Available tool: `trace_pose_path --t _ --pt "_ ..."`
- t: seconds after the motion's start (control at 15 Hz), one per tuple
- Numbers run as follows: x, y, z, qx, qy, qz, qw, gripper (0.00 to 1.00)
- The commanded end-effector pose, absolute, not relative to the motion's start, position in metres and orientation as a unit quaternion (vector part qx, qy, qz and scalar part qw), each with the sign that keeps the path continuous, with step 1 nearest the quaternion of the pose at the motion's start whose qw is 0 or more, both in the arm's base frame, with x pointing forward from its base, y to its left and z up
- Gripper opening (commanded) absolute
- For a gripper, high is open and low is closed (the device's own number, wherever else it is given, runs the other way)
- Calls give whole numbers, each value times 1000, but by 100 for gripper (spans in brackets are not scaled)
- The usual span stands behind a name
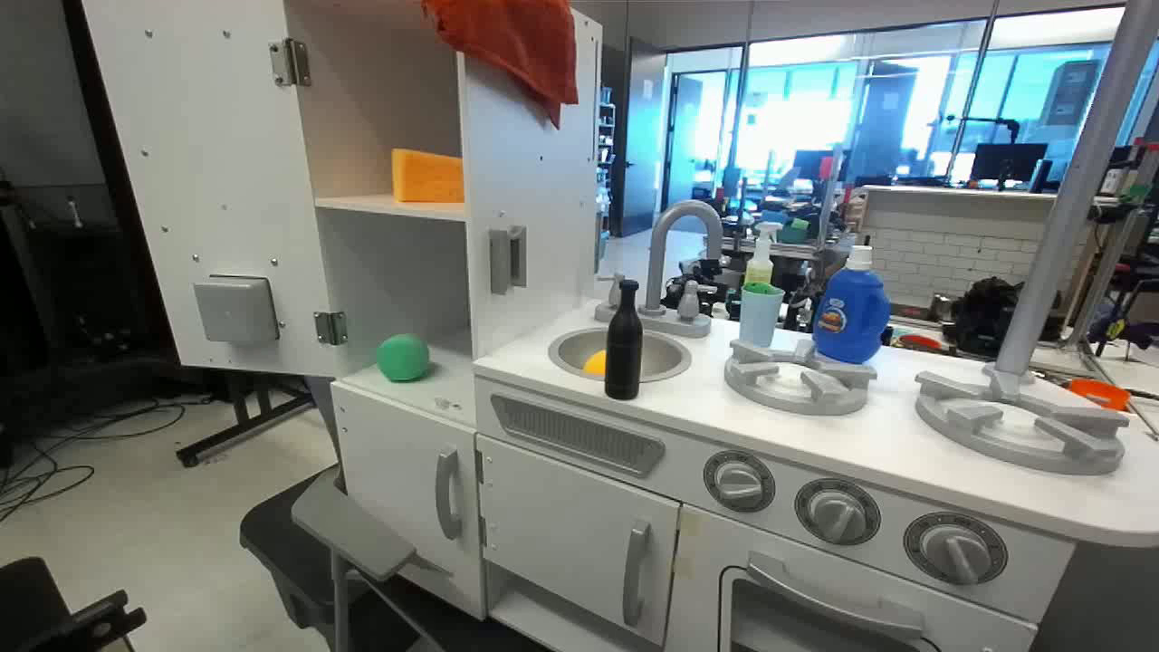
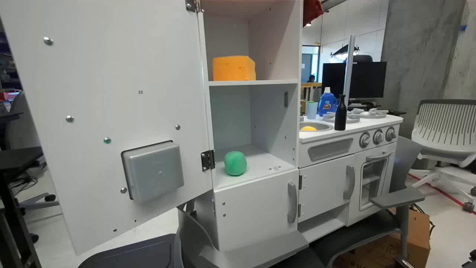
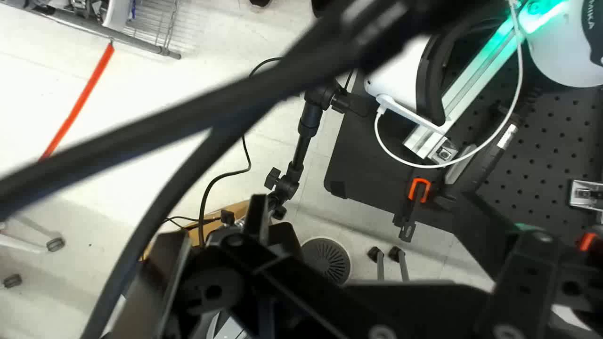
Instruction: Put the black bottle and the sponge on the top shelf then close the door
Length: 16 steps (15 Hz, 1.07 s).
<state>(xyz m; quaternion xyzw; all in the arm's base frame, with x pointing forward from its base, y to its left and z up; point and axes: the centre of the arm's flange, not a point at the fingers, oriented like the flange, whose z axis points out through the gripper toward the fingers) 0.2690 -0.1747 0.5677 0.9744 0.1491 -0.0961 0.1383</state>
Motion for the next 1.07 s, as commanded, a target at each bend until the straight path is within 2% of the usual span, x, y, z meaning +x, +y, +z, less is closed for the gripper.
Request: trace_pose_path --t 0.0,0.27,0.47,1.0 --pt "269 -175 568 974 149 -96 138 100" --pt "269 -175 568 974 149 -95 139 100" --pt "303 -163 555 977 136 -89 138 100" --pt "478 -136 522 986 107 -30 125 100"
